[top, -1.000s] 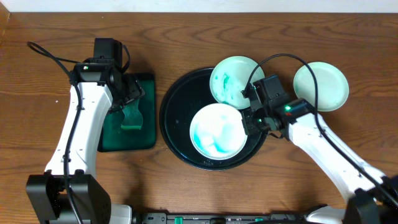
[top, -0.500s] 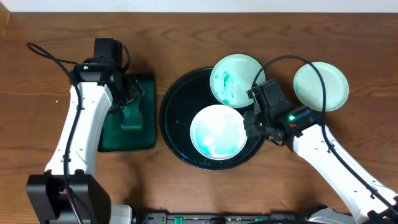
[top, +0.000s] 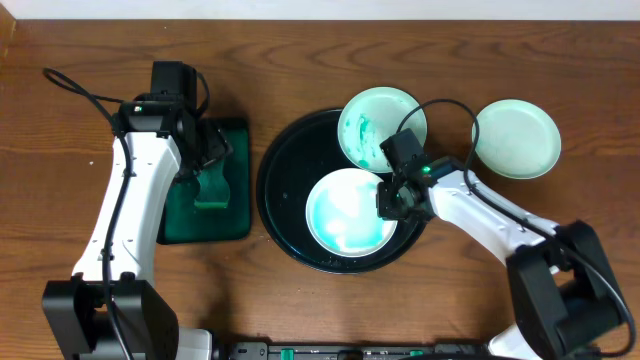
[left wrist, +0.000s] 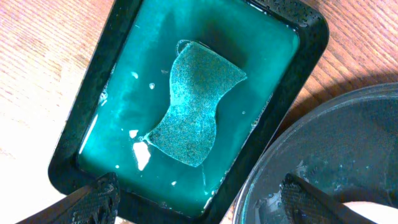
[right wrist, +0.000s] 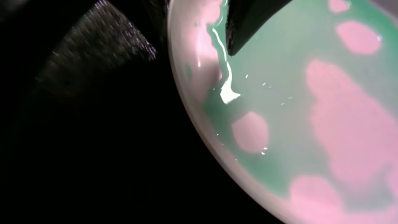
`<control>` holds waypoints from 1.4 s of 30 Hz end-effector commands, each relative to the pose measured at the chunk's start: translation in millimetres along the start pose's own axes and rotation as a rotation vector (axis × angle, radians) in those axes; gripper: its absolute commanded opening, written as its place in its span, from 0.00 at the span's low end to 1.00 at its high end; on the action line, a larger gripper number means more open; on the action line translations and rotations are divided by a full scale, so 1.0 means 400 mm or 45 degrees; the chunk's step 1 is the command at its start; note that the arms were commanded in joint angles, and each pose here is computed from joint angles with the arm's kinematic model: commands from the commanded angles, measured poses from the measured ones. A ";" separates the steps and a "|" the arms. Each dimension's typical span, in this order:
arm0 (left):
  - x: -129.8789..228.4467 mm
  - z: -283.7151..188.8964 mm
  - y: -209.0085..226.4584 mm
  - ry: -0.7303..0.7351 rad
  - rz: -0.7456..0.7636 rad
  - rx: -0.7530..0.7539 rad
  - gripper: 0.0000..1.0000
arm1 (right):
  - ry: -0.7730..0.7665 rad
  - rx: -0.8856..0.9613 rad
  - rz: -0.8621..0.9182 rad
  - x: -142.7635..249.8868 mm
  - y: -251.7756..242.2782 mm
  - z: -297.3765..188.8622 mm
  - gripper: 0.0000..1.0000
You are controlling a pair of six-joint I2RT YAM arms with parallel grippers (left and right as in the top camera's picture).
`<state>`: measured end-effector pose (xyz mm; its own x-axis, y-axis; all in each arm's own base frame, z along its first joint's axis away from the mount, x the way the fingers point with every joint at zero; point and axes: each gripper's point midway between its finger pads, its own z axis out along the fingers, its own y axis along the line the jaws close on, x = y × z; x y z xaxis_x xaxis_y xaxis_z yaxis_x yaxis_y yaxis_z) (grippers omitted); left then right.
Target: Clean dirty plates on tray and stack at the side
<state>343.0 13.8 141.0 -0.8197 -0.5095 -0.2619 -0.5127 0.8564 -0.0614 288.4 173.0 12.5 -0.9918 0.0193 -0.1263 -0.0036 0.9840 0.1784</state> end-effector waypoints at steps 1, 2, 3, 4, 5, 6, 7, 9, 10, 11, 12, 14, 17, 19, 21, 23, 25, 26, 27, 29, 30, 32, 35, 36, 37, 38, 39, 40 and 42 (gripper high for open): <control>0.006 -0.001 0.006 0.003 -0.007 -0.009 0.83 | 0.045 -0.008 0.011 0.009 0.010 0.032 0.29; 0.006 -0.001 0.006 0.003 -0.007 -0.009 0.84 | 0.056 -0.002 0.012 0.012 0.007 0.042 0.28; 0.005 -0.001 0.006 0.003 -0.007 -0.009 0.83 | 0.064 0.001 0.013 0.013 0.006 0.050 0.28; 0.006 -0.001 0.006 0.003 -0.007 -0.009 0.83 | 0.072 0.002 0.014 0.015 0.005 0.060 0.28; 0.006 -0.001 0.006 0.003 -0.007 -0.009 0.84 | 0.078 0.005 0.015 0.016 0.004 0.066 0.27; 0.006 -0.001 0.006 0.003 -0.007 -0.009 0.83 | 0.082 0.006 0.015 0.017 0.003 0.072 0.24; 0.006 -0.001 0.006 0.003 -0.007 -0.009 0.84 | 0.081 0.006 0.010 0.016 0.003 0.074 0.15; 0.006 -0.001 0.006 0.003 -0.007 -0.009 0.84 | 0.064 -0.004 -0.017 0.008 0.008 0.077 0.01; 0.006 -0.001 0.006 0.003 -0.007 -0.009 0.83 | 0.057 -0.008 -0.030 0.004 0.010 0.077 0.01; 0.006 -0.001 0.006 0.003 -0.007 -0.009 0.83 | 0.054 -0.010 -0.040 0.002 0.010 0.078 0.01; 0.006 -0.001 0.006 0.003 -0.007 -0.009 0.84 | 0.049 -0.013 -0.059 0.001 0.012 0.078 0.01; 0.006 -0.001 0.006 0.003 -0.007 -0.009 0.84 | 0.047 -0.014 -0.078 0.000 0.012 0.077 0.01; 0.006 -0.001 0.006 0.003 -0.007 -0.009 0.84 | 0.033 -0.020 -0.122 -0.006 0.015 0.072 0.01; 0.006 -0.001 0.006 0.003 -0.007 -0.009 0.83 | 0.003 -0.031 -0.161 -0.017 0.022 0.062 0.01; 0.006 -0.001 0.006 0.003 -0.007 -0.009 0.83 | -0.044 -0.038 -0.204 -0.034 0.029 0.045 0.02; 0.006 -0.001 0.006 0.003 -0.007 -0.009 0.84 | -0.106 -0.035 -0.251 -0.054 0.039 0.022 0.01; 0.006 -0.001 0.006 0.004 -0.007 -0.009 0.84 | -0.197 -0.021 -0.242 -0.080 0.048 -0.014 0.02; 0.006 -0.001 0.006 0.003 -0.007 -0.009 0.83 | -0.215 -0.017 -0.197 -0.086 0.047 -0.022 0.02; 0.006 -0.001 0.006 0.003 -0.007 -0.009 0.84 | -0.232 -0.023 -0.153 -0.091 0.049 -0.033 0.02; 0.006 -0.001 0.006 0.003 -0.007 -0.008 0.83 | -0.266 -0.044 -0.122 -0.103 0.057 -0.048 0.02; 0.006 -0.001 0.006 0.003 -0.008 -0.008 0.83 | -0.289 -0.047 -0.123 -0.111 0.060 -0.054 0.02; 0.006 -0.001 0.006 0.004 -0.014 -0.008 0.84 | -0.353 -0.013 -0.154 -0.134 0.055 -0.068 0.02; 0.008 -0.001 0.004 0.008 -0.041 -0.002 0.83 | -0.433 0.032 -0.242 -0.159 0.053 -0.094 0.02; 0.009 -0.001 0.001 0.014 -0.041 0.007 0.84 | -0.456 0.045 -0.276 -0.165 0.053 -0.105 0.02; 0.012 -0.001 -0.004 0.021 -0.041 0.021 0.84 | -0.482 0.062 -0.309 -0.171 0.052 -0.118 0.01; 0.012 -0.001 -0.005 0.024 -0.041 0.025 0.84 | -0.504 0.076 -0.338 -0.176 0.053 -0.131 0.01; 0.012 -0.001 -0.005 0.023 -0.041 0.024 0.84 | -0.532 0.089 -0.381 -0.181 0.057 -0.146 0.02; 0.012 -0.001 -0.005 0.023 -0.041 0.024 0.84 | -0.563 0.105 -0.418 -0.187 0.060 -0.162 0.02; 0.012 -0.001 -0.005 0.024 -0.041 0.024 0.84 | -0.622 0.139 -0.481 -0.195 0.067 -0.196 0.01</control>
<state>342.8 11.1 140.7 -0.8104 -0.5293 -0.2513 -0.5276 0.8457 -0.0797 351.0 186.0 75.6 -0.8374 -0.1702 -0.5194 -0.2329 0.9708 0.0574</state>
